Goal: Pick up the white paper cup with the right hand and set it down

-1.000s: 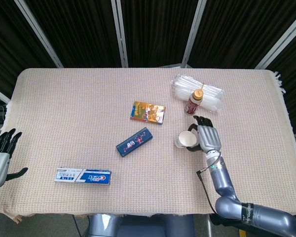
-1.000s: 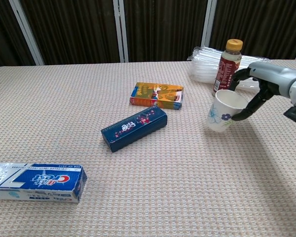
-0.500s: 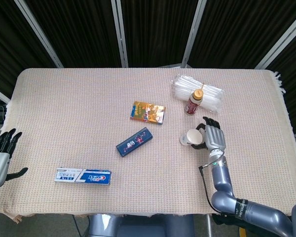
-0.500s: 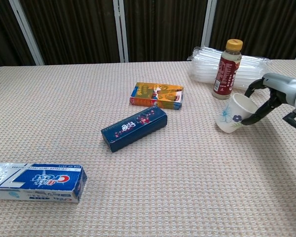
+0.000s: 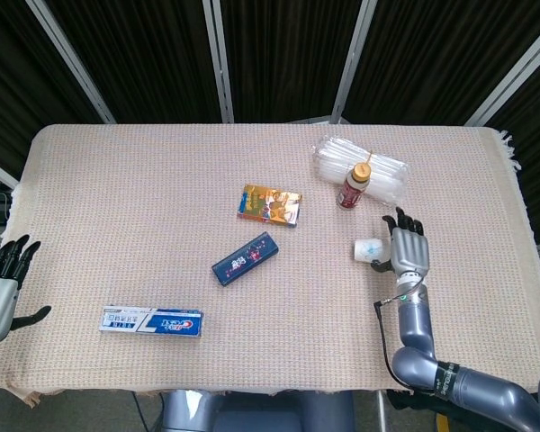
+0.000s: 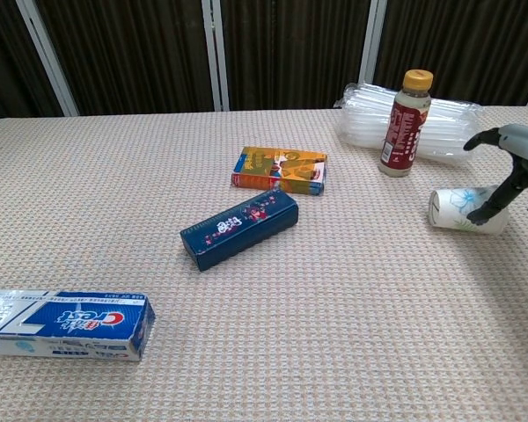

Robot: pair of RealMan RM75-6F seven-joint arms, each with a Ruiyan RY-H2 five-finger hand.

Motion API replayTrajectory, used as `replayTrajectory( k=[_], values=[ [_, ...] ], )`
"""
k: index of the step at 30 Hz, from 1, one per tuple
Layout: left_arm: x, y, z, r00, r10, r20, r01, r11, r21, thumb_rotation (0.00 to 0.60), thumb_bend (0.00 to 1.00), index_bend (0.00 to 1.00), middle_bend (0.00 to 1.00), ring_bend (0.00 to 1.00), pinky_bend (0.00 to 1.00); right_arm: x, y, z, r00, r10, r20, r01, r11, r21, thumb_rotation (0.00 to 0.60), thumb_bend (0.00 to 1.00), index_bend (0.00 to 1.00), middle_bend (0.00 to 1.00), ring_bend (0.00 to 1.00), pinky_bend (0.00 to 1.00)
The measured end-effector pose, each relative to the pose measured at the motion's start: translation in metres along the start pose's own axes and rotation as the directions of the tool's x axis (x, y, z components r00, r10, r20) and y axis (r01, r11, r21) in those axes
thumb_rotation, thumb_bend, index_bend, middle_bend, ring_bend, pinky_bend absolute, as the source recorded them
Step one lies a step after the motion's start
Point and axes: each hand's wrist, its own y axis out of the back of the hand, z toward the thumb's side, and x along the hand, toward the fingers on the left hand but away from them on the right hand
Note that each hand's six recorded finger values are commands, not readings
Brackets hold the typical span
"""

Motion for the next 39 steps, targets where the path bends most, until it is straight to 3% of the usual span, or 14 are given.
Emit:
replayTrajectory(
  k=[5,11,19,39],
  values=[
    [0.000,0.000,0.000,1.000,0.000,0.001,0.000,1.000,-0.001,0.600,0.00,0.00,0.00,0.00,0.00,0.004,-0.002,0.004,1.000,-0.016,-0.013,0.017,0.998,0.054,0.600,0.13,0.11,0.00,0.00,0.00],
    [0.000,0.000,0.000,1.000,0.000,0.000,0.000,1.000,0.000,0.600,0.00,0.00,0.00,0.00,0.00,0.003,-0.009,0.006,1.000,-0.020,-0.023,0.022,0.993,0.119,0.600,0.13,0.29,0.00,0.00,0.00],
    [0.001,0.000,0.000,1.000,-0.002,0.000,0.002,1.000,-0.002,0.600,0.00,0.00,0.00,0.00,0.00,-0.001,-0.019,0.014,0.998,-0.054,-0.038,0.061,0.978,0.201,0.600,0.13,0.31,0.00,0.00,0.00],
    [0.002,0.000,0.000,1.000,-0.008,0.003,0.008,1.000,-0.004,0.600,0.00,0.00,0.00,0.00,0.00,-0.008,-0.035,0.028,0.997,-0.056,-0.047,0.066,0.969,0.236,0.600,0.19,0.47,0.11,0.00,0.00]
  ],
)
